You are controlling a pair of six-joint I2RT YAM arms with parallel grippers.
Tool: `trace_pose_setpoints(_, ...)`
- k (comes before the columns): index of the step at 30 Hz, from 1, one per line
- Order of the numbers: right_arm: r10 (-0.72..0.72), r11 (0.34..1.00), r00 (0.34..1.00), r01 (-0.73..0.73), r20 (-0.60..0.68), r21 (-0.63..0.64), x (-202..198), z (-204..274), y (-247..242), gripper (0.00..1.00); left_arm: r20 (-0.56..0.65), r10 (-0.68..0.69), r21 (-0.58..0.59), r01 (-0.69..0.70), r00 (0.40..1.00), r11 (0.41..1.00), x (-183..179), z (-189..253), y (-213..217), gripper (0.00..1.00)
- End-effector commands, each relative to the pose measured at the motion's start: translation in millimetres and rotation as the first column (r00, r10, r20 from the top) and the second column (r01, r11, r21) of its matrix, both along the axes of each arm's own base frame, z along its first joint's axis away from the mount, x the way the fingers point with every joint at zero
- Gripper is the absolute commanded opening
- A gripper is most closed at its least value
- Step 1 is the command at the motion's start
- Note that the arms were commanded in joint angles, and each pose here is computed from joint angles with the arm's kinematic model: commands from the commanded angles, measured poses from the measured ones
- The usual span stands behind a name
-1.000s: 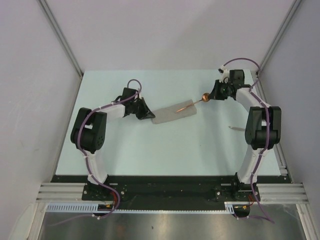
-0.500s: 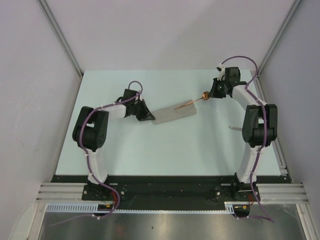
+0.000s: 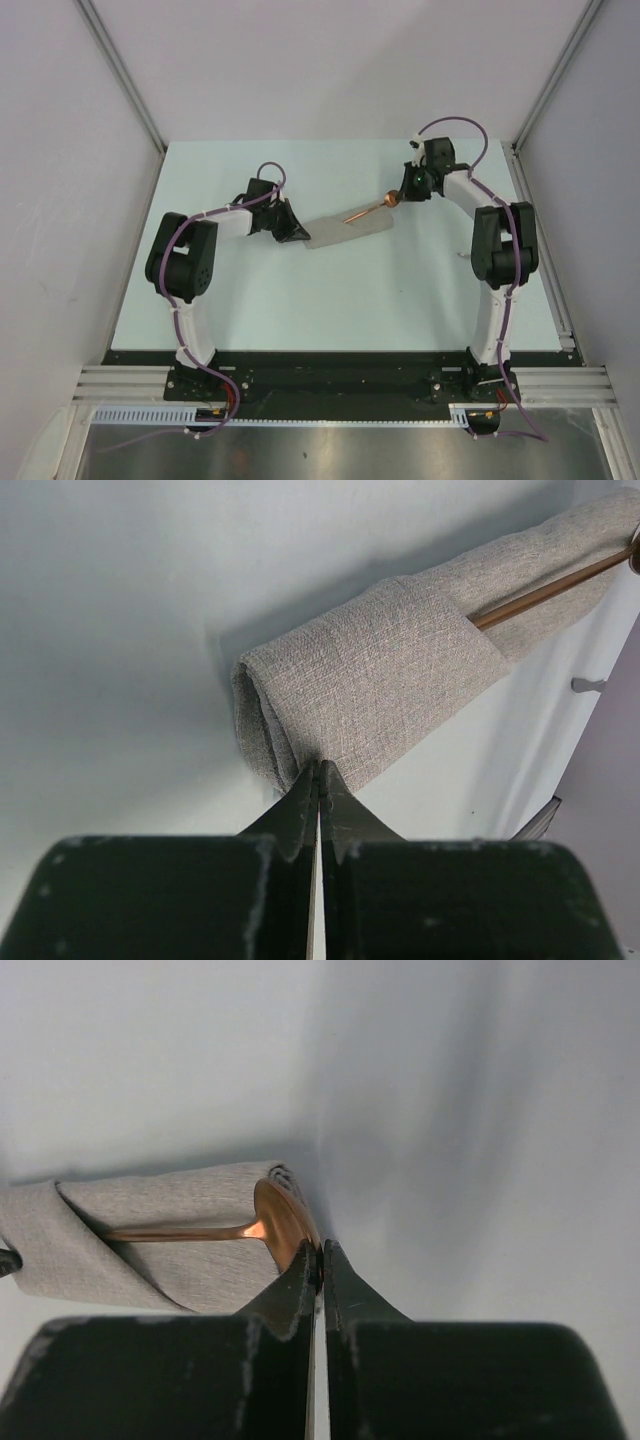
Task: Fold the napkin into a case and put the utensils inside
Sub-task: Insert the spoon into the folded napkin.
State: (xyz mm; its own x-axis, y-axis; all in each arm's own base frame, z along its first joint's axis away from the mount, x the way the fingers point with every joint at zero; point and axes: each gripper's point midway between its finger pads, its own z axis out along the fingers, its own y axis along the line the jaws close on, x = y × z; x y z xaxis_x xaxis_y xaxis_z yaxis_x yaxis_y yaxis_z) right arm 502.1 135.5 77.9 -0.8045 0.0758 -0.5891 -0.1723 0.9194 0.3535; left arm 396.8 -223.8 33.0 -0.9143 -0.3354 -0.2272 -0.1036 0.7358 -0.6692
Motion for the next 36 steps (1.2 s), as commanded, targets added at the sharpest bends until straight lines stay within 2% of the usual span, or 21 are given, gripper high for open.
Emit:
trace_pose_setpoints(1,0.004,1.0,0.998,-0.003,0.067,-0.015,9,21,23,0.0,0.033,-0.018,0.011,0.018,0.999,1.0,8,2,-2,0.0)
trace_pose_setpoints(6,-0.016,0.998,0.997,0.02,0.074,-0.066,6,24,27,0.0,0.031,-0.021,0.008,0.02,0.999,1.0,7,1,-3,0.0)
trace_pose_setpoints(16,-0.051,0.997,0.996,0.055,0.073,-0.05,-2,30,40,0.0,0.022,-0.033,0.004,0.033,0.999,0.999,4,-2,-8,0.0)
trace_pose_setpoints(21,-0.083,0.983,0.989,0.102,0.126,-0.152,3,44,17,0.0,0.025,-0.037,0.005,0.036,0.999,0.999,3,-1,-9,0.0)
trace_pose_setpoints(24,-0.068,0.979,0.988,0.093,0.14,-0.179,2,53,20,0.0,0.023,-0.037,0.002,0.037,0.999,0.999,3,-2,-10,0.0)
trace_pose_setpoints(29,-0.033,0.996,0.997,0.039,0.077,-0.074,-4,37,45,0.0,0.02,-0.041,-0.005,0.041,0.999,0.999,2,-2,-13,0.0)
trace_pose_setpoints(33,-0.044,0.997,0.998,0.042,0.033,0.06,-9,26,65,0.0,0.025,-0.043,0.002,0.043,0.999,0.999,0,-1,-12,0.0)
trace_pose_setpoints(36,-0.05,0.993,0.999,0.048,0.018,0.108,-12,21,76,0.0,0.025,-0.045,0.002,0.044,0.999,0.999,0,-1,-12,0.0)
